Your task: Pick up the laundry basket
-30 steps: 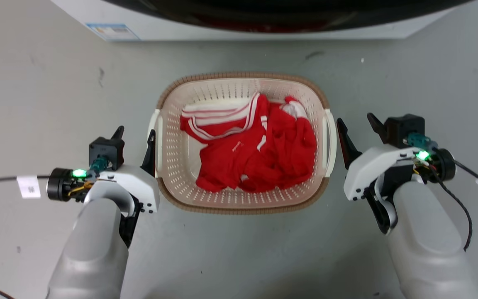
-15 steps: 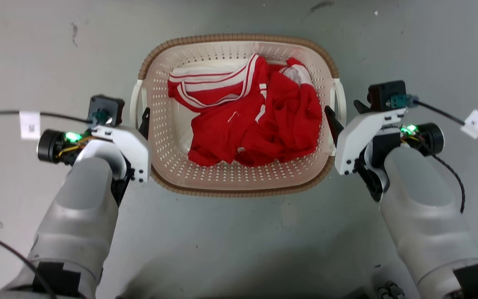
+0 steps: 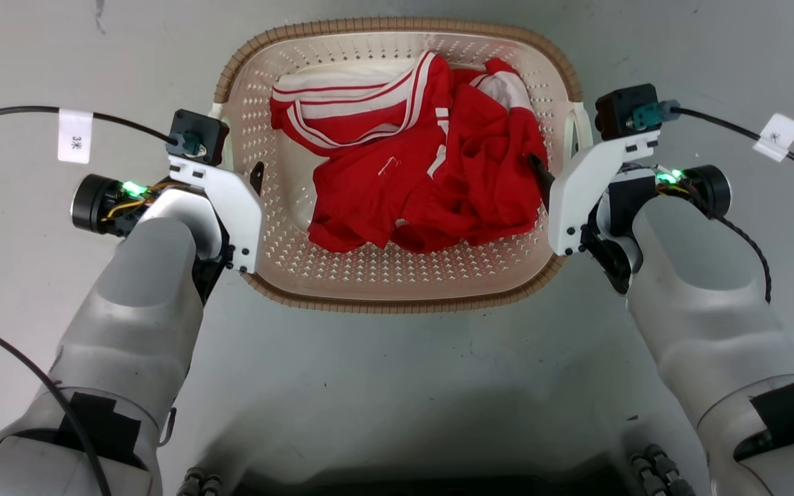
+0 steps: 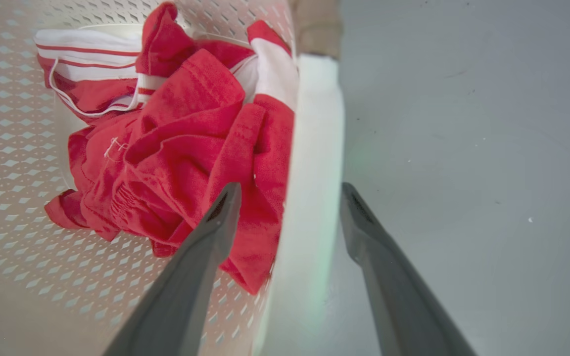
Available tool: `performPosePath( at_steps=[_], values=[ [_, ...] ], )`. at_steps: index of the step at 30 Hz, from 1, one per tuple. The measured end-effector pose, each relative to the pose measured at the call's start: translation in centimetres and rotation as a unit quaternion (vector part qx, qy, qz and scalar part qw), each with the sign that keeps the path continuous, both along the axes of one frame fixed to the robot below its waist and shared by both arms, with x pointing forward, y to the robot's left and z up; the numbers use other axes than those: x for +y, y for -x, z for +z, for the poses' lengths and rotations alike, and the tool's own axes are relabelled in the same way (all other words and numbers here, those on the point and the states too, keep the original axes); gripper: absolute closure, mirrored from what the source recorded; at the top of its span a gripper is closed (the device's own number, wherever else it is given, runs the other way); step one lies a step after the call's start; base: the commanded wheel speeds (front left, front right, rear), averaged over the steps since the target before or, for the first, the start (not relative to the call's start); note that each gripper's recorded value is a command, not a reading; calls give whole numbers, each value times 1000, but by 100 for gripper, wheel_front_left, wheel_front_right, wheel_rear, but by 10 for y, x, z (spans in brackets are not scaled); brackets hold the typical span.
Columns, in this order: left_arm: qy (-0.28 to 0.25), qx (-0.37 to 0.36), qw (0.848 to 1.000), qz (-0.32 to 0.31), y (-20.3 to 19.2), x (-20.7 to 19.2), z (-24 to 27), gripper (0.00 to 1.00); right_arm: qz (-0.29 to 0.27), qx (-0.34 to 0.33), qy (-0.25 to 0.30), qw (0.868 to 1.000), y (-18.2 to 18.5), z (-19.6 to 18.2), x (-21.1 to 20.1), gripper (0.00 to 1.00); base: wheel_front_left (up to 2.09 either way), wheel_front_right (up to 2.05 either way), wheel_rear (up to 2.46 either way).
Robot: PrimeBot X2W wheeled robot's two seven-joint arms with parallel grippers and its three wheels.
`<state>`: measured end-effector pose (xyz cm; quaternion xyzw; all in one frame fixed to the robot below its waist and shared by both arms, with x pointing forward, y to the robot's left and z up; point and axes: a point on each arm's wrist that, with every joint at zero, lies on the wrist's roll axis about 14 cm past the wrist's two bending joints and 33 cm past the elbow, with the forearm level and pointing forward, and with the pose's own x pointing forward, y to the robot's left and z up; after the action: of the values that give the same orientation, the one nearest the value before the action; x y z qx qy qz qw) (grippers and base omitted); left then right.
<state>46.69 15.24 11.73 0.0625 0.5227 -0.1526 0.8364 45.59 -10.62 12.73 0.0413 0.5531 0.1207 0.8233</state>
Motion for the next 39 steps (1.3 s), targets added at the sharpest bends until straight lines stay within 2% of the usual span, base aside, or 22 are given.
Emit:
performPosePath(
  at_steps=[11, 12, 13, 14, 26, 32, 39],
  values=[
    [10, 1, 1000, 5, -4, 2, -4, 0, 9, 8, -5, 1000, 0, -11, 8, 0, 0, 0, 0],
    [10, 2, 1000, 6, -4, 2, -4, 38, 9, 7, -5, 1000, -1, -11, 8, 14, 0, 0, 0],
    [12, 5, 1000, 8, -2, 1, -5, 100, 9, 7, -5, 1000, -2, -11, 8, 72, 0, 0, 0],
    [14, 6, 1000, 6, -2, 0, -5, 100, 10, 6, -5, 1000, -1, -12, 9, 100, 0, 0, 0],
    [34, 7, 999, 8, -2, -9, 7, 100, 11, -2, -3, 1000, -7, -1, 9, 100, 0, 0, 0],
    [43, 40, 998, -12, 23, -21, 37, 100, 28, 45, 17, 998, 14, 28, 1, 100, 0, 0, 0],
    [51, 58, 997, -23, 37, -23, 83, 100, 51, 70, 37, 996, 33, 73, -5, 100, 0, 0, 0]
  ],
)
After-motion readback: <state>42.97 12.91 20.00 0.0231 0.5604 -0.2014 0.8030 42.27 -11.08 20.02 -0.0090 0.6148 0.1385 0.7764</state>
